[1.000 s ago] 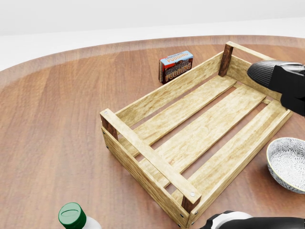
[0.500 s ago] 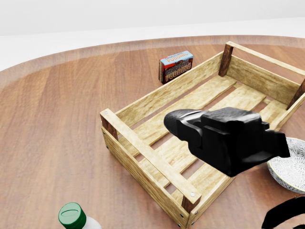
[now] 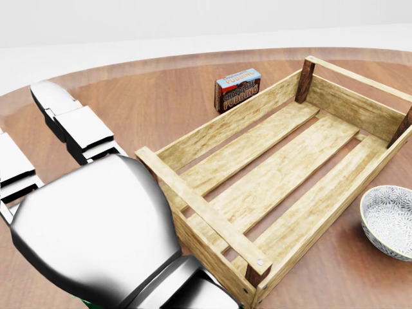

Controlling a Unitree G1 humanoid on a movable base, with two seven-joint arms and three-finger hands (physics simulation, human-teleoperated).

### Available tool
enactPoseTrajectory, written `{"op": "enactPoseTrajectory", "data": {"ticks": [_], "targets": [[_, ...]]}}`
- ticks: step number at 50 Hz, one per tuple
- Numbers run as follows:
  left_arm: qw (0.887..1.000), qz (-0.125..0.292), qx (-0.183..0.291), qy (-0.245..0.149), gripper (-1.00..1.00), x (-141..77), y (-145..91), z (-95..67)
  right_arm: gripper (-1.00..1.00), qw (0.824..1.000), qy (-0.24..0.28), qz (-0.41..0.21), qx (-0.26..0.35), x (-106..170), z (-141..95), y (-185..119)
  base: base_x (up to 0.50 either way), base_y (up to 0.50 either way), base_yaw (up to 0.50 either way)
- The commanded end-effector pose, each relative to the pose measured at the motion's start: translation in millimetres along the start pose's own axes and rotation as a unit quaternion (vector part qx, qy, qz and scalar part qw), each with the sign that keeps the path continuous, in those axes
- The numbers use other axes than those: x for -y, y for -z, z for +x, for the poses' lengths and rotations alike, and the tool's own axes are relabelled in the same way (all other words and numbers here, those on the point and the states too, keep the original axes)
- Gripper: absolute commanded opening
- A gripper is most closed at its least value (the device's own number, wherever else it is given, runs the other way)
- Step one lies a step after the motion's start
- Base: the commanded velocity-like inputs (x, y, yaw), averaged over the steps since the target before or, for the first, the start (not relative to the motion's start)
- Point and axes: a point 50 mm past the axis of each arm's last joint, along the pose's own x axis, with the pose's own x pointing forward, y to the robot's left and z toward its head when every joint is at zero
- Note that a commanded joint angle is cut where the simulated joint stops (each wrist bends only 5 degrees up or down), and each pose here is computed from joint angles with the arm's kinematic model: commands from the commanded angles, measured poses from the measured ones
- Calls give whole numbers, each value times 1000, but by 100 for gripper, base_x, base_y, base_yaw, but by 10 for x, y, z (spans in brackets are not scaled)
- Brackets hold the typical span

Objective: Pick up the salad dressing and put it in the tray.

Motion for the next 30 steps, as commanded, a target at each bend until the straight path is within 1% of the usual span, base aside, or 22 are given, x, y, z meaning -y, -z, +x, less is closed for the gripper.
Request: {"op": "enactPoseTrajectory", "data": {"ticks": [1,2,3,10,13,17,22,25,29,30], "targets": [[1000,1,-2,0,100,-7,10,-3,100,979,-164,98,65,-689,108,-215,0,0,0],[1000,1,-2,0,100,-7,10,-3,100,979,-164,100,71,-682,112,-231,0,0,0],[1000,1,-2,0,100,-11,9,-2,100,975,-177,109,77,-736,125,-244,0,0,0],[1000,4,-4,-2,100,-26,17,-1,100,959,-223,155,78,-941,187,-174,0,0,0],[1000,5,-7,-2,100,-27,35,-3,100,952,-243,160,95,-1024,158,-281,0,0,0],[1000,4,-5,-2,100,-27,29,-3,100,948,-255,164,94,-1076,169,-273,0,0,0],[1000,5,-8,-2,100,-33,42,-6,100,943,-273,180,62,-1178,234,-79,0,0,0],[1000,4,-8,-2,100,-29,45,-8,100,940,-285,184,37,-1243,290,74,0,0,0],[1000,4,-7,-3,100,-36,41,-6,100,935,-297,194,-7,-1308,381,352,0,0,0],[1000,5,-8,-3,100,-36,42,-6,100,935,-299,193,-11,-1317,387,373,0,0,0]]}}
